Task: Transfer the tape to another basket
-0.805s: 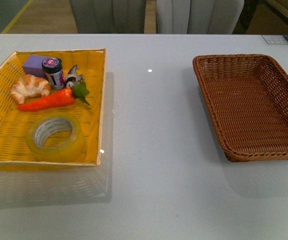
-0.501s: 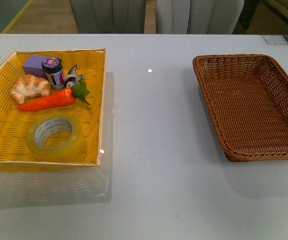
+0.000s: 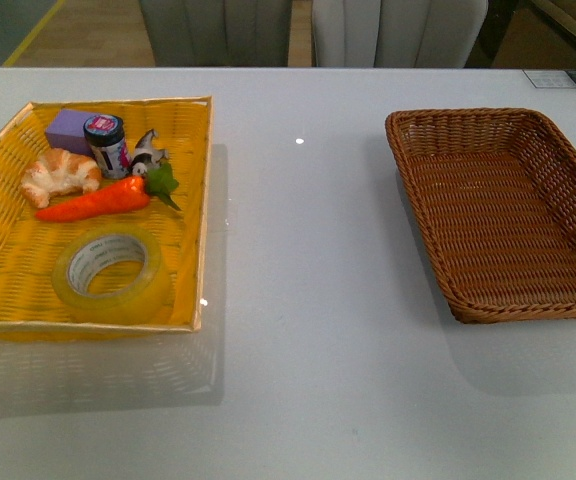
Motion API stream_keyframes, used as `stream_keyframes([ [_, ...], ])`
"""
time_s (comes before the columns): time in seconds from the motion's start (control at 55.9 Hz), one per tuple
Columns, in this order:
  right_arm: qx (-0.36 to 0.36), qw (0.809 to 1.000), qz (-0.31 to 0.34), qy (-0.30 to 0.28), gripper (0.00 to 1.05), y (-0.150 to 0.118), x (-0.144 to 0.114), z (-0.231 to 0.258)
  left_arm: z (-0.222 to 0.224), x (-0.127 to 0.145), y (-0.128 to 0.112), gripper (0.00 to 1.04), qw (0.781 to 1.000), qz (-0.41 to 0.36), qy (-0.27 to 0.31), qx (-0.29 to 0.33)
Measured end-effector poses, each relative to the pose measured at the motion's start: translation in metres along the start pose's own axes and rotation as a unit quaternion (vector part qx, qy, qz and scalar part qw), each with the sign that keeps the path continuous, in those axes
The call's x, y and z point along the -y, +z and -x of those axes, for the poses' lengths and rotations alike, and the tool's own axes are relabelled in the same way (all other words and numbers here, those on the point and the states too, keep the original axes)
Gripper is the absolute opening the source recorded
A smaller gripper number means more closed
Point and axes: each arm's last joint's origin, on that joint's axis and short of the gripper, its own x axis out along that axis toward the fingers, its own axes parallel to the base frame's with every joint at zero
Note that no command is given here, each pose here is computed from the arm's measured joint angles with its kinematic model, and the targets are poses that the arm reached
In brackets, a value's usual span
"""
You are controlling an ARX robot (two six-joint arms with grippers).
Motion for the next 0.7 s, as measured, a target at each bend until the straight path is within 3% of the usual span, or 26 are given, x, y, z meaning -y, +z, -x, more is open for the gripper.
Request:
stream_keyframes([
  [0.089,0.001,1.000,0.000,0.001,0.96,0.000,0.000,0.000,-0.017,-0.003,0.009,0.96,0.988,0.116,-0.056,-0.089],
  [0.286,0.001,1.000,0.000,0.001,0.96,0.000,0.000,0.000,-0.084,-0.009,0.018,0.96,0.980,0.147,-0.048,-0.128],
  [0.376,0.001,1.000,0.000,0.001,0.96,0.000,0.000,0.000,-0.134,-0.015,0.005,0.96,0.978,0.133,-0.028,-0.159],
  [0.447,0.001,1.000,0.000,0.001,0.96,0.000,0.000,0.000,-0.172,-0.026,-0.021,0.96,0.972,0.120,-0.003,-0.204],
  [0.697,0.001,1.000,0.000,0.001,0.96,0.000,0.000,0.000,-0.221,-0.042,-0.067,0.96,0.954,0.082,0.030,-0.285],
])
